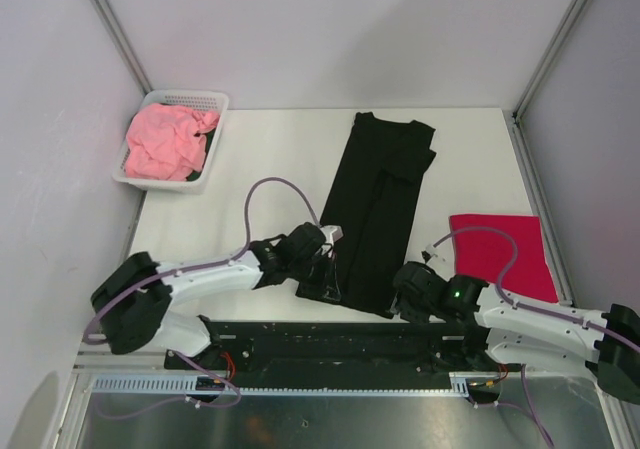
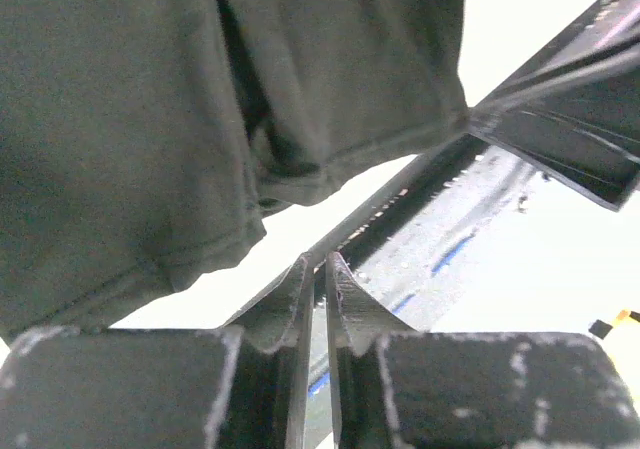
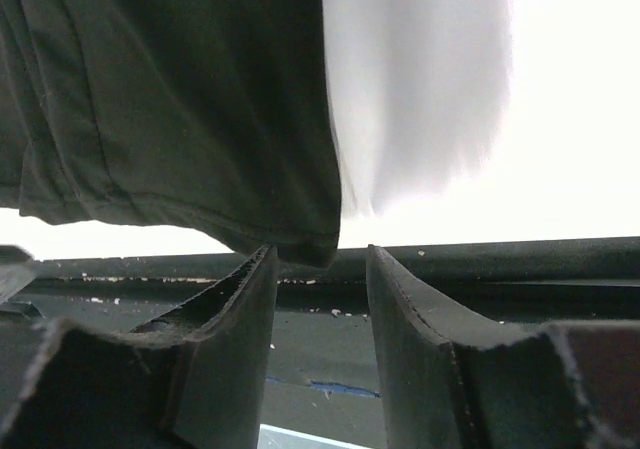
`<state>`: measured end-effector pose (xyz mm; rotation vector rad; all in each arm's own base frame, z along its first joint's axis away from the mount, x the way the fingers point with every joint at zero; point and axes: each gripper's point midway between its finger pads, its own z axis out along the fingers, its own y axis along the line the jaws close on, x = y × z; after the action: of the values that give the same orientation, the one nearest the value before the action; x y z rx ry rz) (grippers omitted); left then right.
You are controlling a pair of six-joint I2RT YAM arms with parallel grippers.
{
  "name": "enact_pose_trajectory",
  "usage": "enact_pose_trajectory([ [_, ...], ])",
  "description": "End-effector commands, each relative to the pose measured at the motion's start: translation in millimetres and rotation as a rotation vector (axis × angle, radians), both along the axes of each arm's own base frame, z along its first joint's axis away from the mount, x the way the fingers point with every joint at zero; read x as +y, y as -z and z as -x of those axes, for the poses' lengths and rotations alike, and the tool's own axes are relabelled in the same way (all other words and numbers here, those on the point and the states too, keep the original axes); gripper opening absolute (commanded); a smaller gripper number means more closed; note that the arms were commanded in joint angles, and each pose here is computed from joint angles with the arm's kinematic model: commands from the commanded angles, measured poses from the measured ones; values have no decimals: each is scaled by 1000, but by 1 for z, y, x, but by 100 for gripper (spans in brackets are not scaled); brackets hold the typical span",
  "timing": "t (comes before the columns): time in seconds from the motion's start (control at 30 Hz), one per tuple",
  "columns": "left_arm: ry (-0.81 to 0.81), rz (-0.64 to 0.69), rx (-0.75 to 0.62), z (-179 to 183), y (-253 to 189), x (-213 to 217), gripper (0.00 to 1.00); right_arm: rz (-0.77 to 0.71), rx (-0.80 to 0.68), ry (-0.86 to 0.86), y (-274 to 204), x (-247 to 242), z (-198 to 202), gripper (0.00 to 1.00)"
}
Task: Fold and stack the t-shirts
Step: Grab the bottom of the folded rectangular tshirt with both arms
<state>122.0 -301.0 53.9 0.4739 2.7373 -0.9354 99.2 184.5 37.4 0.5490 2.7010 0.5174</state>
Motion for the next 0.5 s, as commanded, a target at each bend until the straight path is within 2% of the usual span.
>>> enact_pose_trajectory([
  [0.0,15,80,-36,6,-29,0,14,22,-40,30,-2,-3,-13,47],
  [0.13,-51,53,-87,-7,-35,17,17,6,-49,34,-2,1,-19,47],
  [0.3,-227,-35,-111,-41,-19,62,21,-10,-47,27,0,9,-22,47],
  [0.47,-333,-90,-95,-56,-1,93,34,9,-24,11,7,11,-20,47],
])
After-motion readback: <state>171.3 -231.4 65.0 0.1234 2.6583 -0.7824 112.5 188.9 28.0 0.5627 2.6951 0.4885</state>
